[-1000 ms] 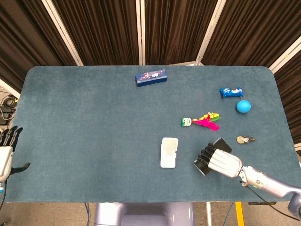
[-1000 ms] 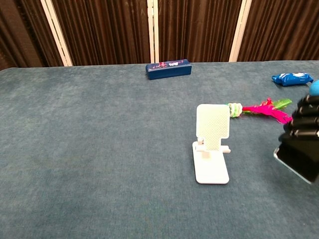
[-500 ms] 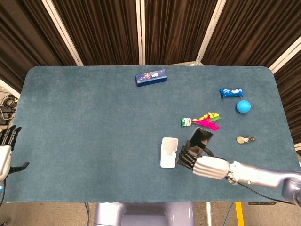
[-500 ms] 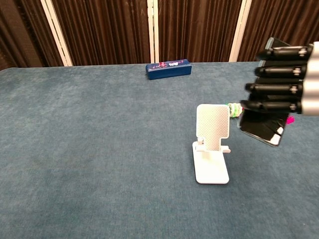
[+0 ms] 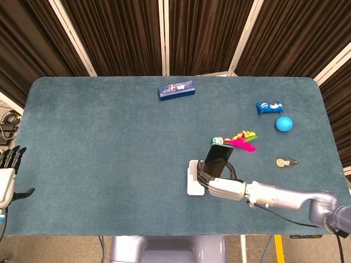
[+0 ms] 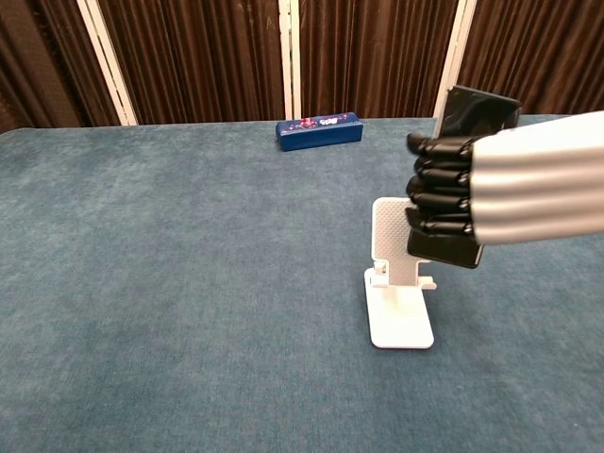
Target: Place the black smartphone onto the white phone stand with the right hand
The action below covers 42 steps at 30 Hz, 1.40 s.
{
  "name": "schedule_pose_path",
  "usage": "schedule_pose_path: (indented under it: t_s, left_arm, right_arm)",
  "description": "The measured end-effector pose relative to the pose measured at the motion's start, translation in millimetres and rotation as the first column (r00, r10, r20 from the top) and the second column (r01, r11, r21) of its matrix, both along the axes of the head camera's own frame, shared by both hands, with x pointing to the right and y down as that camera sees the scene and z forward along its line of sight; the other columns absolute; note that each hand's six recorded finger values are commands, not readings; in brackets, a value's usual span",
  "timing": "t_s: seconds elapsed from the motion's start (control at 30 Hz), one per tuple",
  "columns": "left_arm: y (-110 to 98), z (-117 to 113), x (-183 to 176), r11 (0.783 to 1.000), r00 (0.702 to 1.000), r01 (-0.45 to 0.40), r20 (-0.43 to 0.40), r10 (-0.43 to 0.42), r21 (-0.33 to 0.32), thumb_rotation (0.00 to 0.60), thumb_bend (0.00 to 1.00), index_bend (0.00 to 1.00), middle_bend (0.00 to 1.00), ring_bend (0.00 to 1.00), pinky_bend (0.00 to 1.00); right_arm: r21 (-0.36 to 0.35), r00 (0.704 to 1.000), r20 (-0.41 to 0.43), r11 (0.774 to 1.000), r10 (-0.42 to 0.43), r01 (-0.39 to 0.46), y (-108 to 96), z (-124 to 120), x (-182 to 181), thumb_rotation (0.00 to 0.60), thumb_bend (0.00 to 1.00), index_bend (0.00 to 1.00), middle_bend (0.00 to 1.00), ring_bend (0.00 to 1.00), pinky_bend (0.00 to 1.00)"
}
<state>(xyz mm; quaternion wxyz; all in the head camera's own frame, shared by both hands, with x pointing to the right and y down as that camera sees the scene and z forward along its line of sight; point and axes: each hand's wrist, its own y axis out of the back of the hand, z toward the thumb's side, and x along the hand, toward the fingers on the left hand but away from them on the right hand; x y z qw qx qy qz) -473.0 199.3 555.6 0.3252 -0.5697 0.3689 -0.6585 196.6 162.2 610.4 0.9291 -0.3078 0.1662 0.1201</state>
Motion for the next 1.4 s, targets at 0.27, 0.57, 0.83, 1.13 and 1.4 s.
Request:
schedule_pose_path:
  t_s: [0.27, 0.57, 0.83, 1.13, 1.4]
  left_arm:
    - [-2, 2, -3, 1.0, 1.0, 0.012, 0.0, -0.012, -0.006, 0.6, 0.0, 0.0, 0.0, 0.0, 0.0]
    - [-4, 3, -7, 1.0, 1.0, 0.027, -0.004, -0.027, -0.014, 0.6, 0.0, 0.0, 0.0, 0.0, 0.0]
    - [-5, 6, -10, 0.999, 0.999, 0.038, 0.002, -0.038, -0.02, 0.6, 0.0, 0.0, 0.0, 0.0, 0.0]
    - [-6, 7, -13, 0.999, 0.999, 0.044, 0.007, -0.044, -0.023, 0.6, 0.0, 0.0, 0.0, 0.0, 0.0]
    - [-6, 7, -12, 0.999, 0.999, 0.042, 0.006, -0.042, -0.021, 0.6, 0.0, 0.0, 0.0, 0.0, 0.0]
  right_arm:
    - [0.018, 0.999, -0.047, 1.0, -0.01, 0.011, 5, 5, -25, 0.6, 0.45, 0.54, 0.56, 0.39, 0.31]
    - [0.028, 0.996, -0.087, 1.0, 0.015, -0.013, -3, 12, -35, 0.6, 0.45, 0.54, 0.56, 0.39, 0.31]
    - [0.01, 0.994, -0.111, 1.0, -0.006, 0.007, 0, 20, -39, 0.6, 0.45, 0.54, 0.56, 0.39, 0.31]
    - [-0.003, 0.993, -0.116, 1.0, -0.024, 0.024, 4, 27, -38, 0.6, 0.45, 0.55, 0.56, 0.38, 0.31]
    - [-0.011, 0.993, -0.112, 0.999, -0.034, 0.033, 8, 29, -41, 0.6, 0.45, 0.54, 0.52, 0.35, 0.29]
